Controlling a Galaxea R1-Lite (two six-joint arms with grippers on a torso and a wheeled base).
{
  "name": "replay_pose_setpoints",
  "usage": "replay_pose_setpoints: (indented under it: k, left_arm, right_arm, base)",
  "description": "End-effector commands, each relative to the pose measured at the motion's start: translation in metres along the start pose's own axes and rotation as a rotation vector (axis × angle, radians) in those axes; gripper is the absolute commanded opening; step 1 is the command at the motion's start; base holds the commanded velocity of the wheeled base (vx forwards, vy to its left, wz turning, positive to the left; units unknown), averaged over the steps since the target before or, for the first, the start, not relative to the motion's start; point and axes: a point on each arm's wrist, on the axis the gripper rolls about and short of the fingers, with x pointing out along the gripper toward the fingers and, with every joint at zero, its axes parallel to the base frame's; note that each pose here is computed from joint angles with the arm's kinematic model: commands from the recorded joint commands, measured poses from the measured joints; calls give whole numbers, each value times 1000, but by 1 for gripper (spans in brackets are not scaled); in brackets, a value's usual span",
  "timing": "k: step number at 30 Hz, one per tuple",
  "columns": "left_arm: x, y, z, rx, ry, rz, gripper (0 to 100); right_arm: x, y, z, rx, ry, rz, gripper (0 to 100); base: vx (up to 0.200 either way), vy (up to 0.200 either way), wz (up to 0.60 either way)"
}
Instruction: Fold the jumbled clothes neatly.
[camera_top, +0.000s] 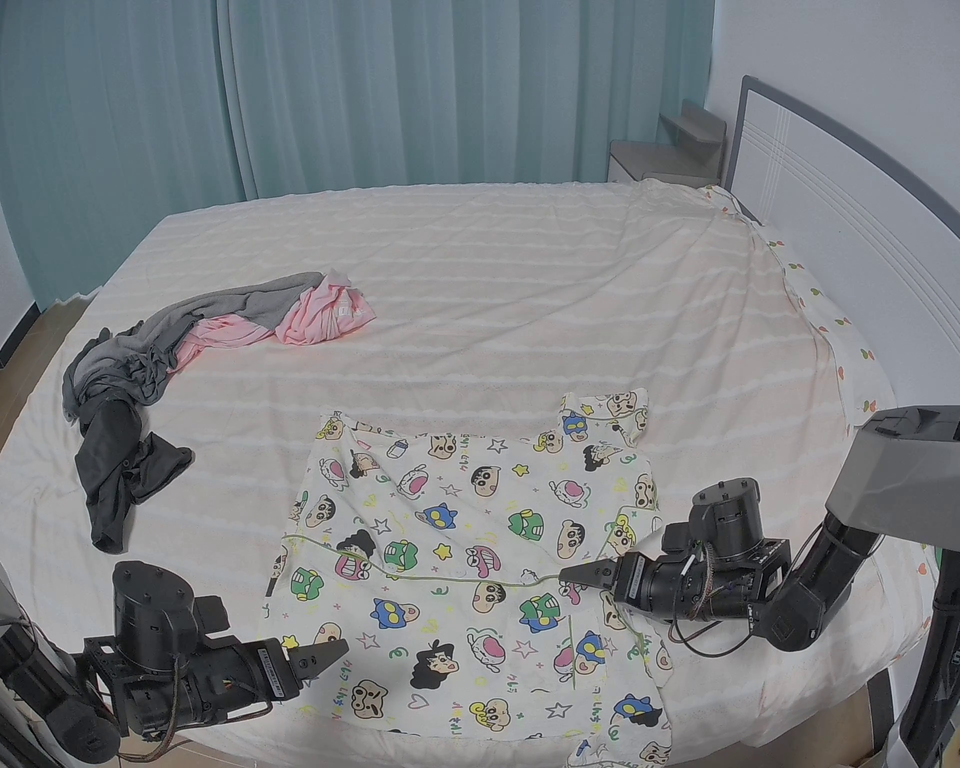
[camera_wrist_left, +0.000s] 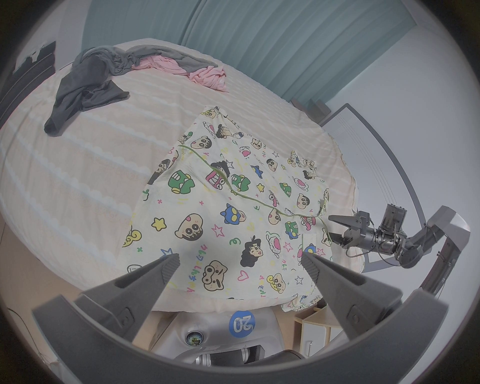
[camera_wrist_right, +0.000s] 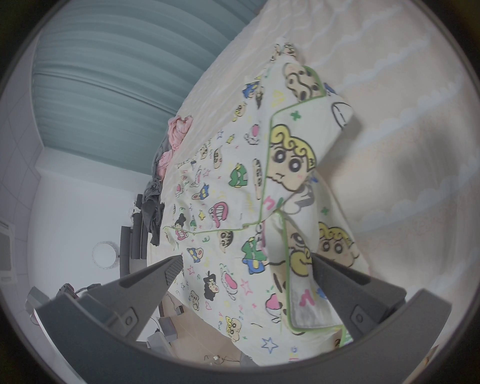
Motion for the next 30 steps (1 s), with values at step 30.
replay_pose_setpoints:
  k: [30]
  left_arm:
    - [-2,3,-3,-7,12,9,100]
  right_arm:
    - [62,52,-61,-165,-78,-61,100]
  base:
    - [0,0,0]
